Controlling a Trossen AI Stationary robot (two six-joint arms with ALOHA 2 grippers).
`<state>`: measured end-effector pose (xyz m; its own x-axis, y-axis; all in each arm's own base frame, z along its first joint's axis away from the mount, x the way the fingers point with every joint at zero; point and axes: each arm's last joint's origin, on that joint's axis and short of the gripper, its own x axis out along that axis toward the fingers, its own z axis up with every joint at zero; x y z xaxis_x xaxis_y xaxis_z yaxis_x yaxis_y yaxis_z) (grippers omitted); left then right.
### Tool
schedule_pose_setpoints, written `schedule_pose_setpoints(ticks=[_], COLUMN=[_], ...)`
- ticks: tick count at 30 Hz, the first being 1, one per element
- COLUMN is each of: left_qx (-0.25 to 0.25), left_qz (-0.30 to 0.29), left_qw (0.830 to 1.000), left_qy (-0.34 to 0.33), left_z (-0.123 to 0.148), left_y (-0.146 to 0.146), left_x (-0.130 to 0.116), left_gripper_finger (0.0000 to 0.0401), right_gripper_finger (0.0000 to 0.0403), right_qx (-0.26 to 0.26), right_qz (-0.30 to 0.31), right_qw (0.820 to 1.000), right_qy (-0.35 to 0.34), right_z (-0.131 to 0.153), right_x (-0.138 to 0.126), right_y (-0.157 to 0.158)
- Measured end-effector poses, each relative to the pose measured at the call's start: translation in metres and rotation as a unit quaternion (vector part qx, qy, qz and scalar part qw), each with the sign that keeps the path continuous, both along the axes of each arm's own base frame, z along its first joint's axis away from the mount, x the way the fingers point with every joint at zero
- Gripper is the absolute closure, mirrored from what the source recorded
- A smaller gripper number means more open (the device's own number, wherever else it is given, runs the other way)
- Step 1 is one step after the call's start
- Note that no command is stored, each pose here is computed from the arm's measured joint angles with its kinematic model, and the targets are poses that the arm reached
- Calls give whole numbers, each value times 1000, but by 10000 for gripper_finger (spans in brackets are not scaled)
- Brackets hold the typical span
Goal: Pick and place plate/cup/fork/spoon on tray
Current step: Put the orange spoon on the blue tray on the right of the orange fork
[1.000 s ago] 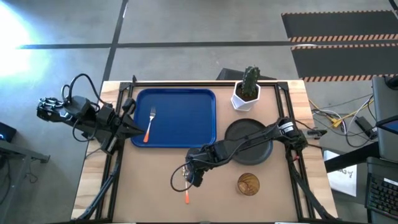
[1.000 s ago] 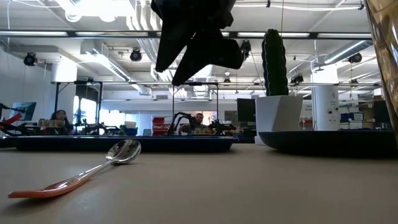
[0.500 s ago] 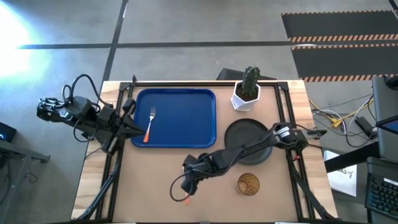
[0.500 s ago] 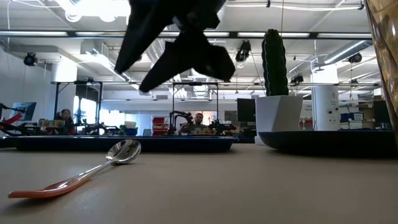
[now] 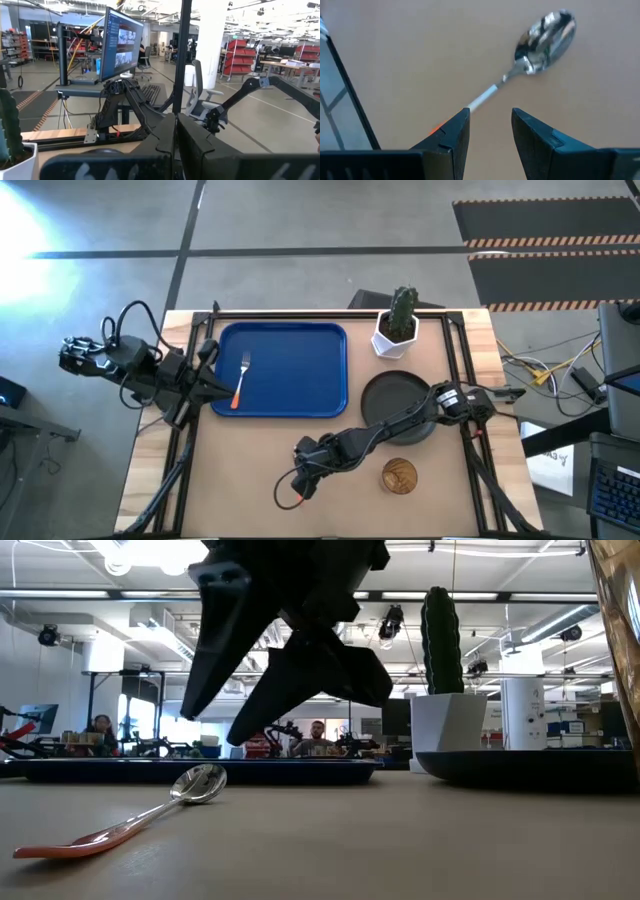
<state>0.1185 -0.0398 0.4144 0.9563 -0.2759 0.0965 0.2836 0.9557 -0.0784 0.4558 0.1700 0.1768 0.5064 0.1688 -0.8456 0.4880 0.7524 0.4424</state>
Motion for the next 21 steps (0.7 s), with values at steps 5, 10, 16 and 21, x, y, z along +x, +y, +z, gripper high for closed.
schedule_pose_setpoints(ticks=[5,10,16,21], left_qx=[0,0,1,13], left_qz=[0,0,0,56], left_qw=[1000,1000,1000,993], left_qy=[1,1,3,101], left_z=[0,0,-1,-20], left_y=[0,0,0,3], left_x=[0,0,0,2], left_gripper_finger=[401,401,401,401], right_gripper_finger=[268,268,281,303], right_qx=[5,17,24,4], right_qz=[26,71,94,127], right_qw=[998,990,988,983], right_qy=[-62,-124,-117,-136], right_z=[7,15,9,17], right_x=[9,18,21,21], right_y=[2,3,-2,-4])
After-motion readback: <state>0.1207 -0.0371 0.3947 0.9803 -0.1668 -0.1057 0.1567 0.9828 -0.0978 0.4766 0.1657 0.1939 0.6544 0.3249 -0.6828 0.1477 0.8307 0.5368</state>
